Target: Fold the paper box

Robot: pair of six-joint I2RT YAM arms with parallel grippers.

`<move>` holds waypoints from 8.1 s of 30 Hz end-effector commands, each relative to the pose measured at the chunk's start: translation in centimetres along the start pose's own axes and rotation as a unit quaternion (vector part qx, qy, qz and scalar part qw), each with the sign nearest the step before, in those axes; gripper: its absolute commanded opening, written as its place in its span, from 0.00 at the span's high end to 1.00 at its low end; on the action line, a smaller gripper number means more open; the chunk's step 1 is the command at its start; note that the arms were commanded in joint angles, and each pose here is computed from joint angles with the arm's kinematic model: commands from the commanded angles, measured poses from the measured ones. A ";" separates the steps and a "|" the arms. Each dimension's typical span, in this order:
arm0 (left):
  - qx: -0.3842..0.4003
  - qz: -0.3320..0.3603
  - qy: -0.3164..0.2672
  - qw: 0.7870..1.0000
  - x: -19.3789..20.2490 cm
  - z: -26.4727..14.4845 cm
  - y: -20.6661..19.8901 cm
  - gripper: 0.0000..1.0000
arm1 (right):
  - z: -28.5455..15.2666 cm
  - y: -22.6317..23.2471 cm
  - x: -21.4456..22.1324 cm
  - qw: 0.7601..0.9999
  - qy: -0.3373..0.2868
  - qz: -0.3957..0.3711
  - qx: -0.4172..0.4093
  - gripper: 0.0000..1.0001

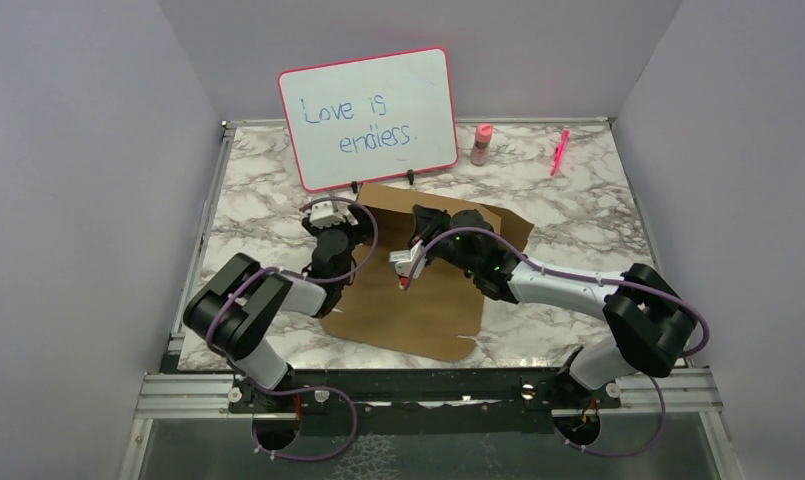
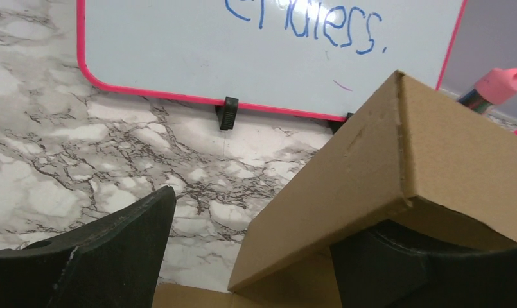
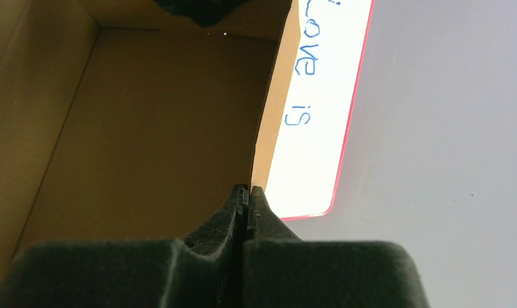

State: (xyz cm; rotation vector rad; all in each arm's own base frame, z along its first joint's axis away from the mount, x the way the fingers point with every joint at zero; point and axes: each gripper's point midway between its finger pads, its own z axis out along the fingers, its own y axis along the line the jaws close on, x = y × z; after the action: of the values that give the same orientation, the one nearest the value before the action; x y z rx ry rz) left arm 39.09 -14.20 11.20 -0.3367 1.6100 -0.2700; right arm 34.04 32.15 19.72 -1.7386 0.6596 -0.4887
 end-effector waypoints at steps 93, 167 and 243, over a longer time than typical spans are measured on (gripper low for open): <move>0.165 -0.111 0.197 0.960 -6.5 -3.4 -4.3 0.21 | -5.7 0.7 4.2 0.386 0.067 0.916 0.084 0.37; 0.244 0.214 0.338 0.884 -3.9 -2.1 -12.6 0.13 | -2.9 14.5 9.1 0.385 0.099 0.896 0.199 0.35; 0.241 0.117 0.209 0.941 -6.5 -12.6 -15.7 0.13 | -7.8 2.5 12.8 0.664 0.008 0.733 0.147 0.44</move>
State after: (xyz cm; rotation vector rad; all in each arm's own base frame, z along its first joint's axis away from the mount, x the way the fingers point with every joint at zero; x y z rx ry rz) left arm 27.94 -25.48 22.90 0.3811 2.0148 -0.5532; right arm 37.72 15.88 17.06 -0.3519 1.7288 0.4616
